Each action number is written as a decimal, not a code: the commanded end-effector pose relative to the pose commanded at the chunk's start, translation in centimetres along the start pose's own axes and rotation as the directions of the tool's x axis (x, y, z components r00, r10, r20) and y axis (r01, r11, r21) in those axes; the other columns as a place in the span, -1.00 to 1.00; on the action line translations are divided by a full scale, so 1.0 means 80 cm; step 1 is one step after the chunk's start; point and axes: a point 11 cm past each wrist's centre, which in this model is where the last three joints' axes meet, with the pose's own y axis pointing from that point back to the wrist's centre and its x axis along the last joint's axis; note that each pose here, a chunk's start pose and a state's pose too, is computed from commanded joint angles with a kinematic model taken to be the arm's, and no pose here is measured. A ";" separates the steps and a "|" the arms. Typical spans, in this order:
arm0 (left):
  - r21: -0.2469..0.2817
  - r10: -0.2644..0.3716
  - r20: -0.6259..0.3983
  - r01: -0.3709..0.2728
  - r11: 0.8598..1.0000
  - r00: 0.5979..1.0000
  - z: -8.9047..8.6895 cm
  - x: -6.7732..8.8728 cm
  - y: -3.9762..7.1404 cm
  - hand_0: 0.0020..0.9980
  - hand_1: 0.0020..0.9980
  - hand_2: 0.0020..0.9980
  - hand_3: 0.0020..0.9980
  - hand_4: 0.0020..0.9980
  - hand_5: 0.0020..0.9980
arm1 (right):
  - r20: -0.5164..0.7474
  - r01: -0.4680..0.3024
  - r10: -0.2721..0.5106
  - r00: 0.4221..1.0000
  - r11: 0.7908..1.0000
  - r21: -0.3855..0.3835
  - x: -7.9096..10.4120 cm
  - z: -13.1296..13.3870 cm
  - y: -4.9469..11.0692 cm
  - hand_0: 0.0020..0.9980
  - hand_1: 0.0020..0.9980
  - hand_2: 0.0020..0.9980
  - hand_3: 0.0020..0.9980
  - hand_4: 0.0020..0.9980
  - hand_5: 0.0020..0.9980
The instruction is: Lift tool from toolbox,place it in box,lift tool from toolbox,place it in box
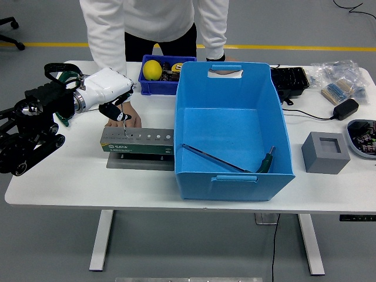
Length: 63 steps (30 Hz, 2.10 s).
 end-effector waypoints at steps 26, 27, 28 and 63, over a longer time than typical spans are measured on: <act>-0.129 0.269 -0.186 -0.294 0.947 0.945 0.094 0.147 0.016 -0.72 -1.00 -0.94 -0.90 0.61 -0.51 | -0.001 -0.002 0.002 1.000 1.000 0.000 0.001 0.001 0.000 0.44 0.45 0.57 0.28 0.77 0.51; -0.142 0.267 -0.192 -0.296 0.945 0.944 0.102 0.146 0.017 -0.72 -1.00 -0.94 -0.90 0.61 -0.51 | -0.001 -0.002 0.002 1.000 1.000 0.000 0.001 0.001 0.000 0.44 0.45 0.57 0.28 0.77 0.51; -0.161 0.261 -0.199 -0.294 0.942 0.945 0.113 0.144 0.016 -0.72 -1.00 -0.94 -0.90 0.61 -0.51 | 0.000 -0.002 0.002 1.000 1.000 0.000 0.001 0.001 0.000 0.44 0.45 0.57 0.28 0.77 0.51; -0.272 0.062 -0.431 -0.195 0.942 0.900 0.209 0.019 -0.005 -0.47 -0.35 0.19 0.53 0.68 -0.22 | -0.005 -0.003 0.003 1.000 1.000 -0.008 0.000 0.005 0.000 0.44 0.45 0.57 0.27 0.75 0.50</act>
